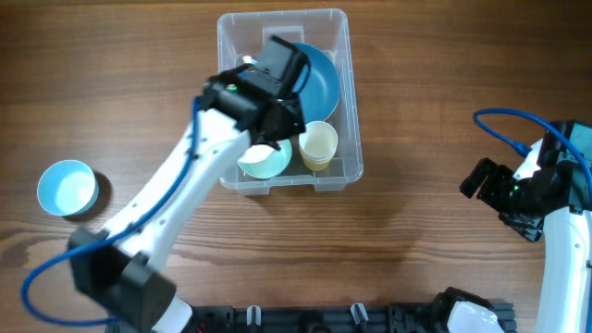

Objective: Pack container
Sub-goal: 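Carry the white bowl into the container onto the mint bowl, release, then grasp the light blue bowl with the left gripper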

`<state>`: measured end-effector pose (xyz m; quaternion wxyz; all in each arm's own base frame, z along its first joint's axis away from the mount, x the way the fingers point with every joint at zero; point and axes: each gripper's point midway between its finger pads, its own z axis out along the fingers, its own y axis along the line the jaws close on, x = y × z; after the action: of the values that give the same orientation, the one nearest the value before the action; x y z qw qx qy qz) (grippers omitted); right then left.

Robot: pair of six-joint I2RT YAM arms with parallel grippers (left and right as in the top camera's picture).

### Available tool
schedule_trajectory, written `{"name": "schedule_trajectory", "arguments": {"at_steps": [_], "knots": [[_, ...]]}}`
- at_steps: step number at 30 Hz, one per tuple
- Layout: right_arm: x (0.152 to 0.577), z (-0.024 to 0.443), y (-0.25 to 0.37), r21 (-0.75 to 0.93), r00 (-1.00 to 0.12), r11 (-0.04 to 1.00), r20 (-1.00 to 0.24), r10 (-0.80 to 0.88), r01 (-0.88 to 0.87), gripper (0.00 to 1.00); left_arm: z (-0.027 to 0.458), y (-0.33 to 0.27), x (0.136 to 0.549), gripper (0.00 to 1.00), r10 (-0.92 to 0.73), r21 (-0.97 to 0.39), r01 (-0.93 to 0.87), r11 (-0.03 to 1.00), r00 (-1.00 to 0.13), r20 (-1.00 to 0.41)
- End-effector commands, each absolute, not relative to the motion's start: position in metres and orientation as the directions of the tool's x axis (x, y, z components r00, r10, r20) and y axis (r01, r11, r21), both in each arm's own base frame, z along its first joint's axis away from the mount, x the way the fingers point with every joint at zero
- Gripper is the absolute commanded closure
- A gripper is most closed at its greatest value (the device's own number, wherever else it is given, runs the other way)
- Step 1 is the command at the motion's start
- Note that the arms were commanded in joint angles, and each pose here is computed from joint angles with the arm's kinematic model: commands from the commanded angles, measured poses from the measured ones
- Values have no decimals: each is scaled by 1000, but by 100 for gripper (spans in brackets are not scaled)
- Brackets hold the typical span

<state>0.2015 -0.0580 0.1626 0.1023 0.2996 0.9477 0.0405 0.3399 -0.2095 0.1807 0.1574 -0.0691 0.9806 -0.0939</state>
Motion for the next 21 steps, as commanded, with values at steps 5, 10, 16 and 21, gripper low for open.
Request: {"name": "schedule_trajectory", "arguments": {"at_steps": [5, 10, 16, 21], "knots": [[202, 162, -54, 152, -806, 822, -164, 568, 548, 0, 158, -211, 345, 45, -132, -145, -95, 985, -954, -271], [202, 162, -54, 151, -806, 822, -164, 568, 548, 0, 175, -178, 353, 42, -162, -114, -132, 985, -935, -315], [202, 162, -54, 151, -806, 822, -164, 568, 548, 0, 238, -27, 358, 39, -426, -38, -469, 882, -763, -486], [202, 162, -54, 151, -806, 822, -164, 568, 548, 0, 208, 119, 333, 39, -712, 13, -788, 616, -564, -418]]}}
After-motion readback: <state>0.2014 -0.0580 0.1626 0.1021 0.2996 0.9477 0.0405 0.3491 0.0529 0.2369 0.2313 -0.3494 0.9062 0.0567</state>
